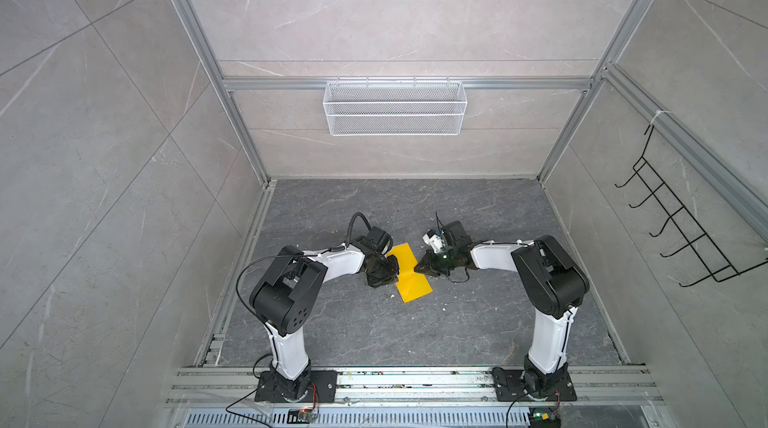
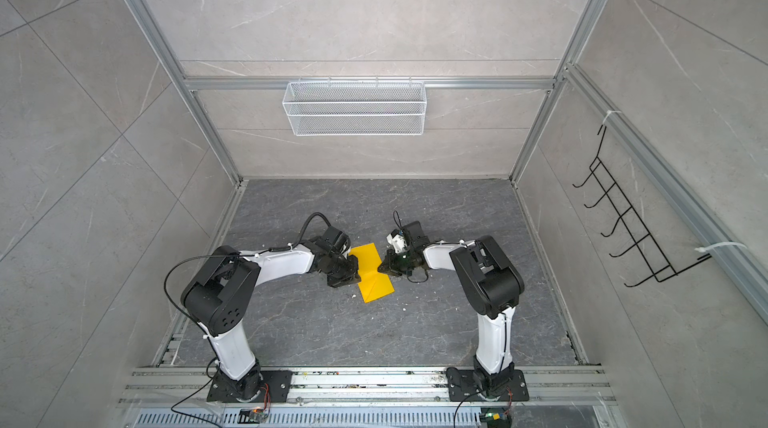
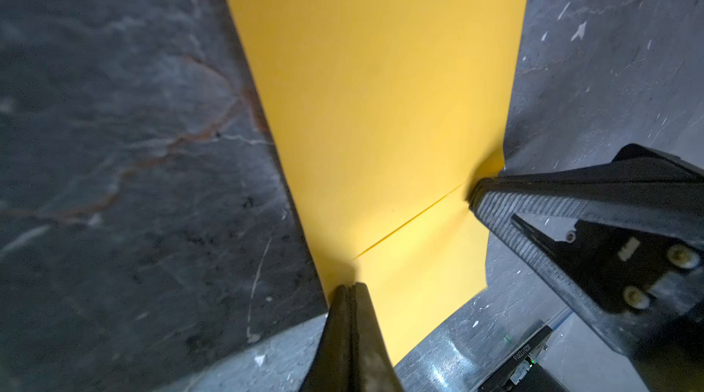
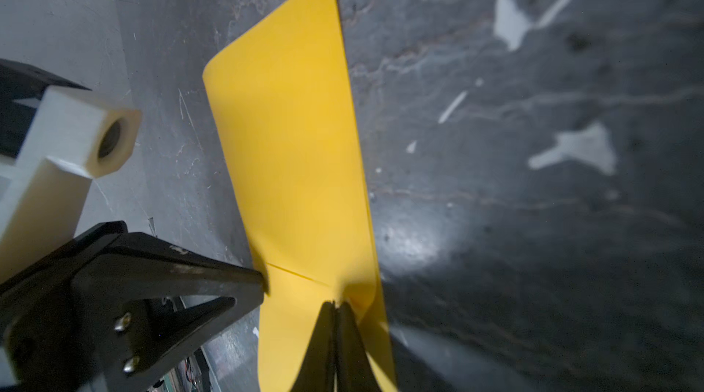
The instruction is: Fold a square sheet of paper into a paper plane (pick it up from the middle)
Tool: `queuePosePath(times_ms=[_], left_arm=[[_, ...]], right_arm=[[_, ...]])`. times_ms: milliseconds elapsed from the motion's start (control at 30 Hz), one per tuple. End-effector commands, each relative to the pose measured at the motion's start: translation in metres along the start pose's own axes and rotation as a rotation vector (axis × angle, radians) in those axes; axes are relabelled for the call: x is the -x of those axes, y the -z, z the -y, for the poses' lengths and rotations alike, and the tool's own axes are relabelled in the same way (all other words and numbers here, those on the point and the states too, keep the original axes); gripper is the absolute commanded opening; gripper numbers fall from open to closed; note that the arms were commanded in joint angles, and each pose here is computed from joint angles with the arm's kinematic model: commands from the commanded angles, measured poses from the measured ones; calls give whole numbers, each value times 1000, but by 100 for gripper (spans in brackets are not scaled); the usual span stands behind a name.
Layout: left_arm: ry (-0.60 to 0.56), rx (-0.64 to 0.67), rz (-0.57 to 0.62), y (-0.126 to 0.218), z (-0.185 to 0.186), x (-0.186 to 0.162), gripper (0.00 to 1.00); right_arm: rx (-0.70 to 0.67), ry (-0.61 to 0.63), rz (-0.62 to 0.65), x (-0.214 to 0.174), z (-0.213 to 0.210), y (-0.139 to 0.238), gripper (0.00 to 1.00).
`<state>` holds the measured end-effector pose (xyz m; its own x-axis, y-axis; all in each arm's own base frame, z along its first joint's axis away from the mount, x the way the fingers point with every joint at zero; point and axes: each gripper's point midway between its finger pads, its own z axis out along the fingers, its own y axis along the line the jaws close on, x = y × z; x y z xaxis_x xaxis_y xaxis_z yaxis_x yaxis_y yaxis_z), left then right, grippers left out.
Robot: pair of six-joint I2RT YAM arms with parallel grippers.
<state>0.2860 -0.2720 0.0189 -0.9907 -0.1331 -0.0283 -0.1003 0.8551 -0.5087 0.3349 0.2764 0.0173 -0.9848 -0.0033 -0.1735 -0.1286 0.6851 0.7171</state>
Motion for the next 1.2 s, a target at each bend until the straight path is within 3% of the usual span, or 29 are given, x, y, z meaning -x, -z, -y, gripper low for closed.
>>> queuePosePath(times_ms=[0, 133, 267, 600, 867, 1067, 1167], left_arm=[[7, 140, -21, -8, -34, -8, 0], [0, 136, -22, -8, -33, -7, 0], [-4, 131, -20, -7, -31, -6, 0], [-5, 129, -21, -7, -29, -5, 0], [-34, 102, -12, -3, -19, -1, 0], [-91, -12, 47, 18, 18, 13, 0], [-82, -75, 87, 32, 36, 12, 12]], right_arm=[[-91, -23, 6, -5, 27, 8, 8], [-103, 8, 56, 3, 19, 23, 8], [-20, 50, 71, 5, -10, 32, 8], [89, 40, -24, -13, -35, -3, 8], [-2, -28, -42, -23, -2, -14, 7], [-71, -96, -42, -34, 21, -17, 7], [-98, -136, -43, -39, 31, -19, 7]])
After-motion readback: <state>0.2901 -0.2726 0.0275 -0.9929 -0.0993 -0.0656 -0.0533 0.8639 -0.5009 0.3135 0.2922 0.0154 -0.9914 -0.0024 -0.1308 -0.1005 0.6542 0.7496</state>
